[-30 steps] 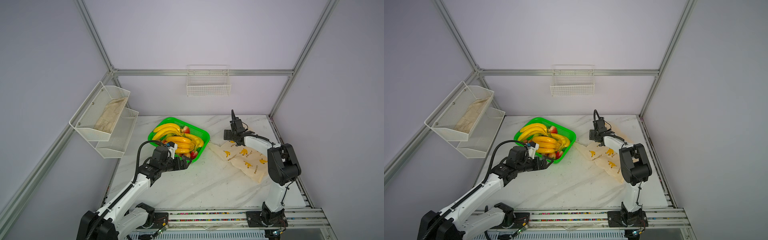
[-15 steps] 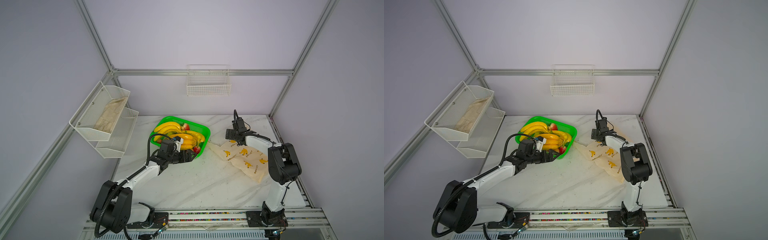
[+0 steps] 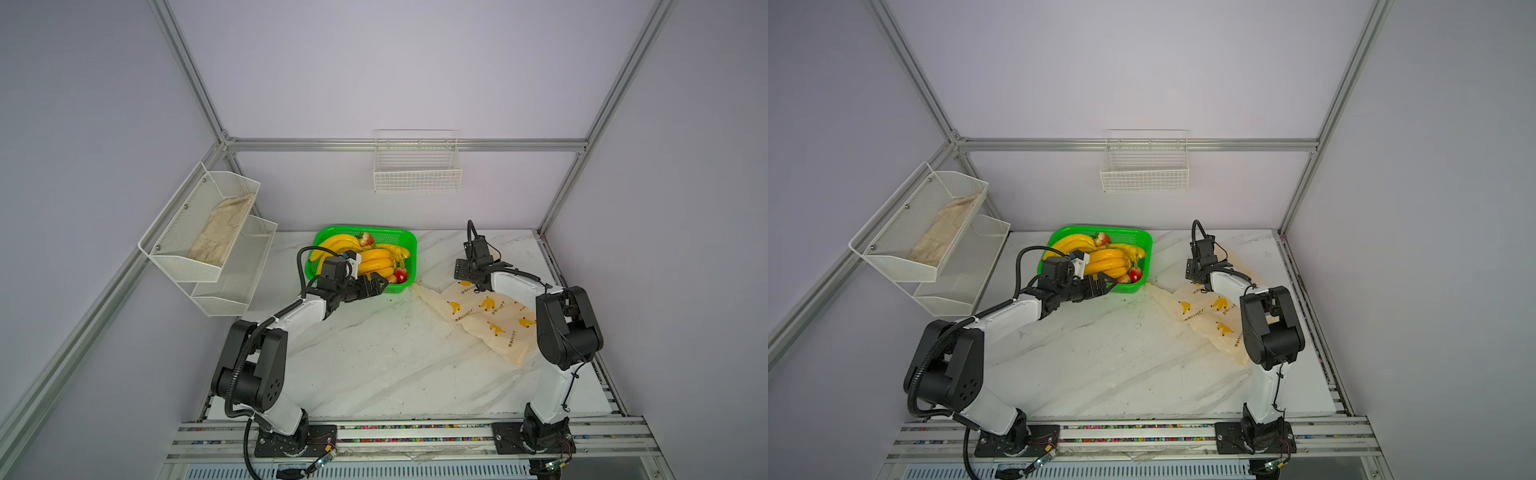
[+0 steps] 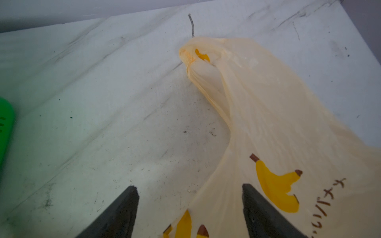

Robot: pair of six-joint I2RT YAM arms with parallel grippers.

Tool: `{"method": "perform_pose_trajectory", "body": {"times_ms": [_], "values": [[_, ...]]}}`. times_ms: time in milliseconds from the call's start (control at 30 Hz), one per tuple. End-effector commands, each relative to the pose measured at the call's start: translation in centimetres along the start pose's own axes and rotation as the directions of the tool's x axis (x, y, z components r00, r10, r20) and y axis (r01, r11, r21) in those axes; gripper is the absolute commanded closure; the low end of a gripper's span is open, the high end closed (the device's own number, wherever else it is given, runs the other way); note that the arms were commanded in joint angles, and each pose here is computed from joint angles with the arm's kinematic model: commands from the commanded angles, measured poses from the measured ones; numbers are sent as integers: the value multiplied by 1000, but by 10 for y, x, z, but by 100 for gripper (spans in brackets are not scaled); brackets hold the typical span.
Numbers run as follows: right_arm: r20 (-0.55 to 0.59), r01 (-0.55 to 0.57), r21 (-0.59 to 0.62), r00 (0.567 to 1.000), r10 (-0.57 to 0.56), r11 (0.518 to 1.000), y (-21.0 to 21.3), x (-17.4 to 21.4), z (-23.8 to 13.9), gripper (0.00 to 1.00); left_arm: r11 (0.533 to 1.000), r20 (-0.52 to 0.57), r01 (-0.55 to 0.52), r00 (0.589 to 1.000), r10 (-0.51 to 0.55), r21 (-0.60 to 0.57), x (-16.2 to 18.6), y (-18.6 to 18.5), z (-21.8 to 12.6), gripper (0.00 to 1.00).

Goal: Place the fake fruits into the plastic bag and tie a complex knot

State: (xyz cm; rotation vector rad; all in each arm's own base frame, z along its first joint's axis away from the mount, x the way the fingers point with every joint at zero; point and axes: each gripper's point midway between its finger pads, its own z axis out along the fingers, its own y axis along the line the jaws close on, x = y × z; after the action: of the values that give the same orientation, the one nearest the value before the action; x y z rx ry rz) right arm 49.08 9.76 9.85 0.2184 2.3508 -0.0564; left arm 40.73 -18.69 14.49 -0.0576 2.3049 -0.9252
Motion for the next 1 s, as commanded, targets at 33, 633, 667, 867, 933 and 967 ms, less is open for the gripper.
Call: {"method": "perform_pose_trajectory", "body": {"times_ms": [33,633,667,867,933,967], "values": [[-53,12,57,999,-9,998,-2,15,12,30,989,150,-102,985,85,108,-41,-50,-31,0],[-16,121,207,993,-120,971,-32,2,-45,100,978,254,-161,959,123,133,-25,-96,-95,0],[18,117,181,992,-123,976,-32,-10,-63,100,976,267,-171,955,130,136,-25,-101,-100,0],[297,205,-274,947,-120,940,20,-82,-193,100,963,379,-237,909,172,129,-39,-130,-131,0],[358,245,-392,929,-99,886,35,-94,-235,100,954,398,-269,895,198,129,-43,-140,-135,2],[381,260,-435,921,-86,862,39,-98,-251,100,951,409,-283,888,210,126,-47,-146,-137,3]]}}
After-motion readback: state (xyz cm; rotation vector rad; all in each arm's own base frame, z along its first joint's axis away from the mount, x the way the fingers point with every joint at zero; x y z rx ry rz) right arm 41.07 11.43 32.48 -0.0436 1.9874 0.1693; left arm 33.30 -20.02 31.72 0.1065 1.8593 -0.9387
